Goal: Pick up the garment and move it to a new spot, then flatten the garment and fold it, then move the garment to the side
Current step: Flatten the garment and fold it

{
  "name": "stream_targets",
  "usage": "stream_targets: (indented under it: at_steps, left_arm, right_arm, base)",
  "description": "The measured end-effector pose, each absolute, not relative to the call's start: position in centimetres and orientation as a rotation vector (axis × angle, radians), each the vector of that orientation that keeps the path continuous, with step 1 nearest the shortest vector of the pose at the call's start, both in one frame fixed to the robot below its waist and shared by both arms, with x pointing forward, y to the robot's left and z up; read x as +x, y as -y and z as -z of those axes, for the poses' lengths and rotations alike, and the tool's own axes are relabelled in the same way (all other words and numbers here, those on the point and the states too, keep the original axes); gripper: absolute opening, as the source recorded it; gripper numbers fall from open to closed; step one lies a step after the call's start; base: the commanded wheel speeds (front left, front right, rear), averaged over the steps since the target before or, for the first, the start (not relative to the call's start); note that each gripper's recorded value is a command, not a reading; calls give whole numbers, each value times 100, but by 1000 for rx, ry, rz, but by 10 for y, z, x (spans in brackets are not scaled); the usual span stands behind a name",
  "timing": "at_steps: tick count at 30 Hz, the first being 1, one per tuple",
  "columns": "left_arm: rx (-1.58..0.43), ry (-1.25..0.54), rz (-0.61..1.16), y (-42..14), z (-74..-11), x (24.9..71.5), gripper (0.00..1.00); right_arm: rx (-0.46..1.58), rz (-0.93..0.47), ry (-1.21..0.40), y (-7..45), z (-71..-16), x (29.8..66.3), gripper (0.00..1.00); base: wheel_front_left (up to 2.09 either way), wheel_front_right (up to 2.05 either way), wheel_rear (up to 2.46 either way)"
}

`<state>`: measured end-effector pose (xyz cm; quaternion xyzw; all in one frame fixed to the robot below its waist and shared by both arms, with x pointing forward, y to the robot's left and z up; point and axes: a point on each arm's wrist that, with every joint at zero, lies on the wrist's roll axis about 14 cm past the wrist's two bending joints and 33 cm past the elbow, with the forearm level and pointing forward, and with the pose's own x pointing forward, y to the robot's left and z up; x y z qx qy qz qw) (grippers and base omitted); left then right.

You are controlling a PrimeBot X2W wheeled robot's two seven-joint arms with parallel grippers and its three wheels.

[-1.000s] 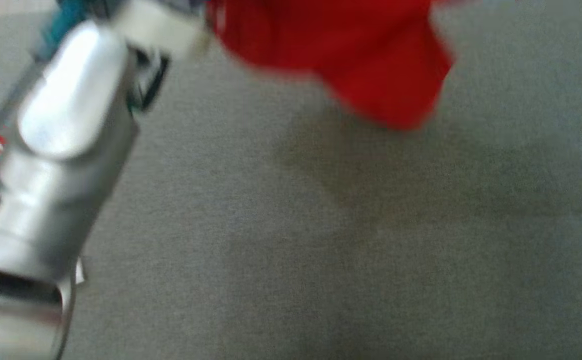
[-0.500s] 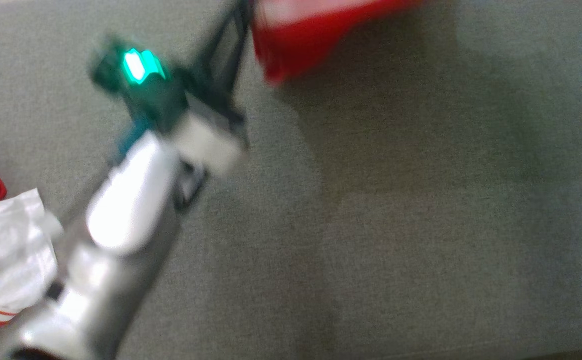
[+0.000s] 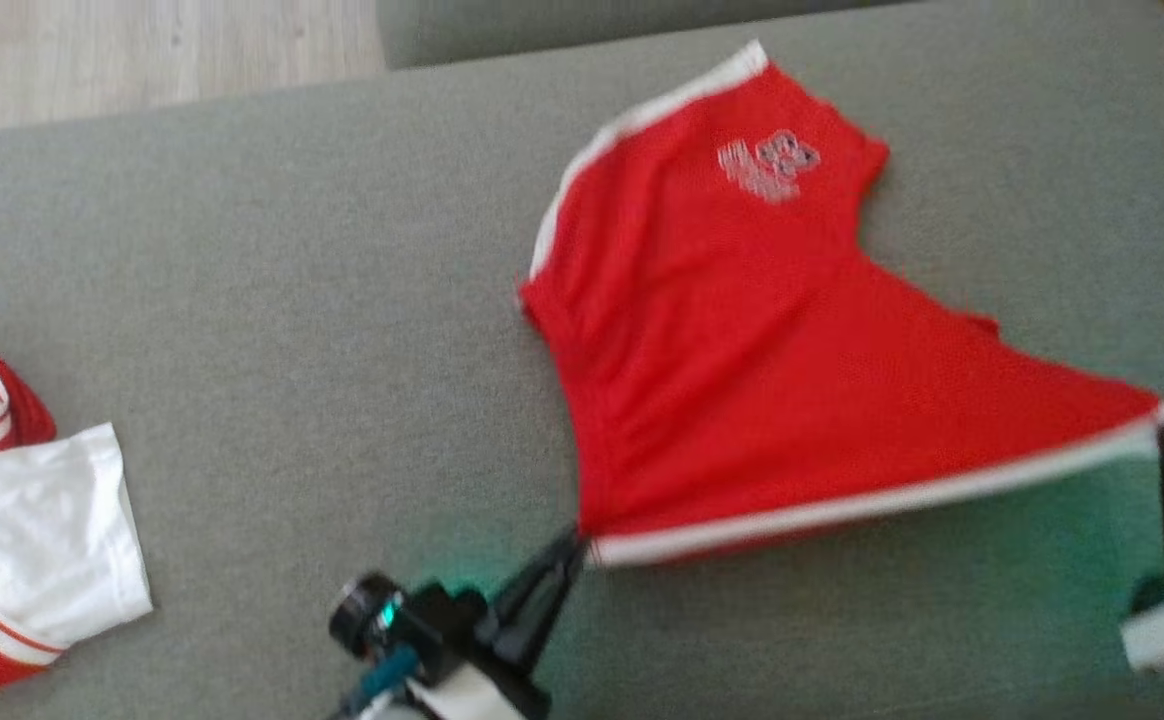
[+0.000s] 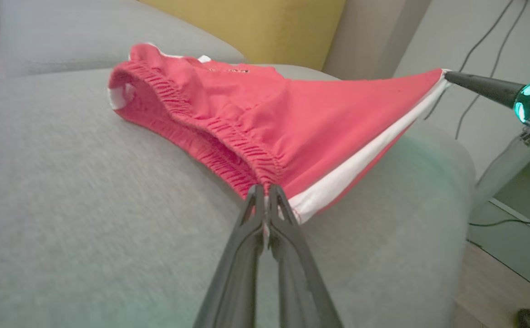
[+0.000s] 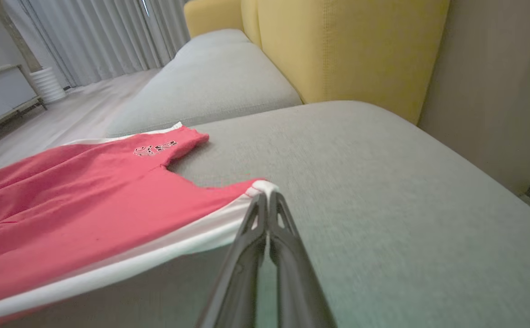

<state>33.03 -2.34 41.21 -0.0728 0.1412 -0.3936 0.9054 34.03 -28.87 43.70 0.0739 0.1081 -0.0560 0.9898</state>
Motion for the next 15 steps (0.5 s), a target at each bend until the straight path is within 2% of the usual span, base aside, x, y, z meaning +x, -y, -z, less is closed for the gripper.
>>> stream_targets:
  at_steps: [4,7,12,15]
  left_arm:
    - [-139,-336,864,24,-404,301,0]
    - [-184,-342,868,26,-410,293,0]
    - [-283,-297,838,28,-433,302,0]
    - [-352,-298,810,30,-442,312,0]
  right_arm:
    - [145,168,-234,301,-444,304,0]
    - [118,186,-196,305,-464,298,0]
    - [92,184,-146,305,-488,314,0]
    - [86,170,-134,301,-496,340,0]
  base:
    - [0,0,0]
    - [0,0,0]
    - [0,0,0]
    - [0,0,0]
